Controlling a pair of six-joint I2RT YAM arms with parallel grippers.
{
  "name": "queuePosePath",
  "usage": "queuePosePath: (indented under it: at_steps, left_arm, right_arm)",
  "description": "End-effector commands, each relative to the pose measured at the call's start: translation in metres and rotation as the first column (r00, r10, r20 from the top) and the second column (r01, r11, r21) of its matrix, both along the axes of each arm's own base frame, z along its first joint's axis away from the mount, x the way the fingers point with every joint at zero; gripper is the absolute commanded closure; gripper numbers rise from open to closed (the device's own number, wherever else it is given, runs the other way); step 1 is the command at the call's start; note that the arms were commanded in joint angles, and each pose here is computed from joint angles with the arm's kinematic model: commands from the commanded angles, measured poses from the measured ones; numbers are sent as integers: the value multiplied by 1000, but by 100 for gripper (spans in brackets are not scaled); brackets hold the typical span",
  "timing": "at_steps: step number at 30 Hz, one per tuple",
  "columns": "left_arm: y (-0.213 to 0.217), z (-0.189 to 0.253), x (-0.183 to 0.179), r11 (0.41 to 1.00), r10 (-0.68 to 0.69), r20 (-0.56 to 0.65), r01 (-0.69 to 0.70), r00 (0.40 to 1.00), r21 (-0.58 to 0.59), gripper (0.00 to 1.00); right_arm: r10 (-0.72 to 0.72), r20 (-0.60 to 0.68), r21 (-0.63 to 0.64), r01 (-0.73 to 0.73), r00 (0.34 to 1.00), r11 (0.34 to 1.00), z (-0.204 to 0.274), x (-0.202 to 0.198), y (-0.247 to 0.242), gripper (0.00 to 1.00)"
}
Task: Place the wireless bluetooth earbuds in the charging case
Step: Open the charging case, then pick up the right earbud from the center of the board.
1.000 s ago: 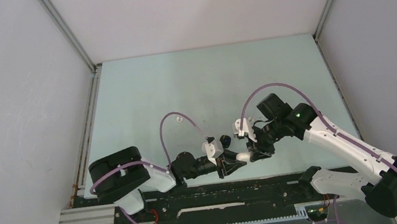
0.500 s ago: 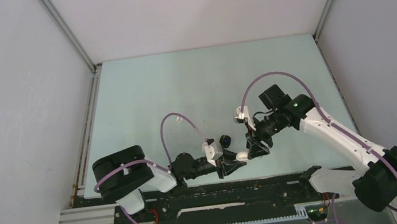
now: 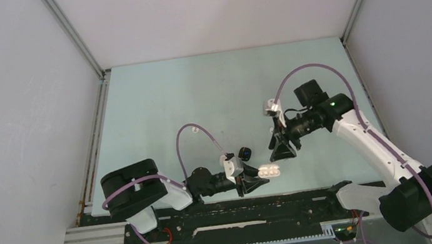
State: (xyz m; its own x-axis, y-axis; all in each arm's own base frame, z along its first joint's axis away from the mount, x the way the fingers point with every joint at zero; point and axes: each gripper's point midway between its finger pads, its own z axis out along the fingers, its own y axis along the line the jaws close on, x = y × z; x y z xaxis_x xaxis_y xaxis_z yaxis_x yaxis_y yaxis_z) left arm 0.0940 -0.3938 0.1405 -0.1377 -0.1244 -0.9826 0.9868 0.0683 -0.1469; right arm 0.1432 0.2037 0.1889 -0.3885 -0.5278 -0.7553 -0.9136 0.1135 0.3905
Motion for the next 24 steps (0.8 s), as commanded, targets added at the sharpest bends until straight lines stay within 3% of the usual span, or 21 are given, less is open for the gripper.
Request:
queuePosePath:
  at_steps: [1,5,11,14,20,24]
  left_arm:
    - [2,12,3,999,24,32,-23,999,-45,100]
    - [9,18,12,996,86,18,-86,996,-37,100]
    - [26,25,20,986,159,30,-160,987,43,100]
    - [39,26,22,978,194,39,-197,980,73,100]
    - [63,16,28,961,247,94,-256,964,102,100]
    - [69,13,29,964,248,95,-255,964,72,100]
  right_arm:
    - [-22,93,168,7,995,986,54,6,-8,42]
    - [-115,157,160,89,981,983,57,26,-25,41]
    - [-280,120,71,273,953,959,22,79,-49,65]
    - [-347,141,4,350,927,937,0,103,-56,73]
    - [-345,223,-234,393,912,889,-61,129,-49,77]
    - [-344,197,-346,394,918,852,-98,142,-41,77]
